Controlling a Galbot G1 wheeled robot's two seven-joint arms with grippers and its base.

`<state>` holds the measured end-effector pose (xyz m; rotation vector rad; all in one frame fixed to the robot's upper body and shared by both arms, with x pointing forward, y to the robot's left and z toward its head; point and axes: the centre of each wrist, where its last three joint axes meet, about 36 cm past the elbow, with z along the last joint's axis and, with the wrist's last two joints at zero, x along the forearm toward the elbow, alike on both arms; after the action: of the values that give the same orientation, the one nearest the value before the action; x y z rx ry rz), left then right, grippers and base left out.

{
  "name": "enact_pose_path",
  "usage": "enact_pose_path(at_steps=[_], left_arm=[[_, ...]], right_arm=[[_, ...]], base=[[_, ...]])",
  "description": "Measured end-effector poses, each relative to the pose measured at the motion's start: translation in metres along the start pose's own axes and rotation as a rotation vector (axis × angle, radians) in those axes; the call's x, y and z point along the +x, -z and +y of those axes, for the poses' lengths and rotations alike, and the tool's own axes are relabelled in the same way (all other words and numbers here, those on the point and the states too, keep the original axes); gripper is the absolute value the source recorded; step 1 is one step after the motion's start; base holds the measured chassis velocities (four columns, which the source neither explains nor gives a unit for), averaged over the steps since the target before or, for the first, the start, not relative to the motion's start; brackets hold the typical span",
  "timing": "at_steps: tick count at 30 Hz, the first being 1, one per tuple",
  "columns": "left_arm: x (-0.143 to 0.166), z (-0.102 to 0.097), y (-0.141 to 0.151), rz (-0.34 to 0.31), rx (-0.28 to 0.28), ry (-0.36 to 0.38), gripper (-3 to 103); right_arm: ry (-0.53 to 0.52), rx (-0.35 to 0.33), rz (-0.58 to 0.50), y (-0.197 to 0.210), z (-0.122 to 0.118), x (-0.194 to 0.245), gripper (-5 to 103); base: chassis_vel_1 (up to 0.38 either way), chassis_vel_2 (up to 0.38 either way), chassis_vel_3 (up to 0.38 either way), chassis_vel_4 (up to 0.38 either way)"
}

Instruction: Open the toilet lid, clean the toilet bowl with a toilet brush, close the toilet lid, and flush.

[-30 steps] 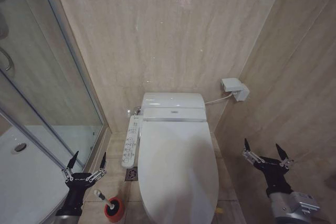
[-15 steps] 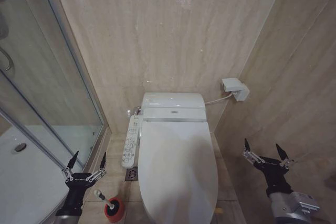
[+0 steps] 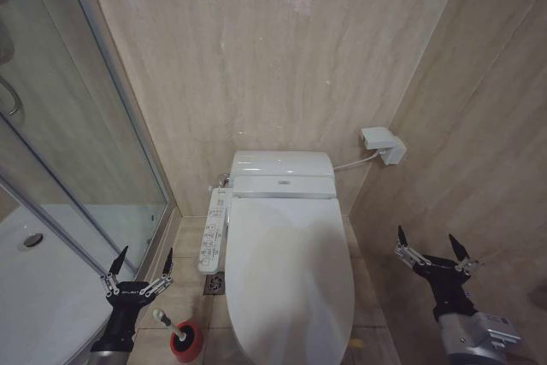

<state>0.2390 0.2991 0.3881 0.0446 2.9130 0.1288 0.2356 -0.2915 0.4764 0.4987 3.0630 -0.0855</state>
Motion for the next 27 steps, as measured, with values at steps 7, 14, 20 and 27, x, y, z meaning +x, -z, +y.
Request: enact_pose_path(at_steps=[7, 14, 20, 27], left_arm=[[0.000, 0.000, 0.000, 0.000, 0.000, 0.000, 100], [0.000, 0.000, 0.000, 0.000, 0.000, 0.000, 100], [-0.020, 0.003, -0.009, 0.071, 0.043, 0.049, 100], [-0.066, 0.013, -0.018, 0.191, 0.110, 0.105, 100]], right_arm=[[0.000, 0.000, 0.000, 0.000, 0.000, 0.000, 100], [0.000, 0.000, 0.000, 0.000, 0.000, 0.000, 100], [0.000, 0.000, 0.000, 0.000, 0.000, 0.000, 100], [0.000, 0.000, 0.000, 0.000, 0.000, 0.000, 100]], base=[[0.000, 0.000, 0.000, 0.000], [0.000, 0.000, 0.000, 0.000], [0.000, 0.000, 0.000, 0.000], [0.000, 0.000, 0.000, 0.000]])
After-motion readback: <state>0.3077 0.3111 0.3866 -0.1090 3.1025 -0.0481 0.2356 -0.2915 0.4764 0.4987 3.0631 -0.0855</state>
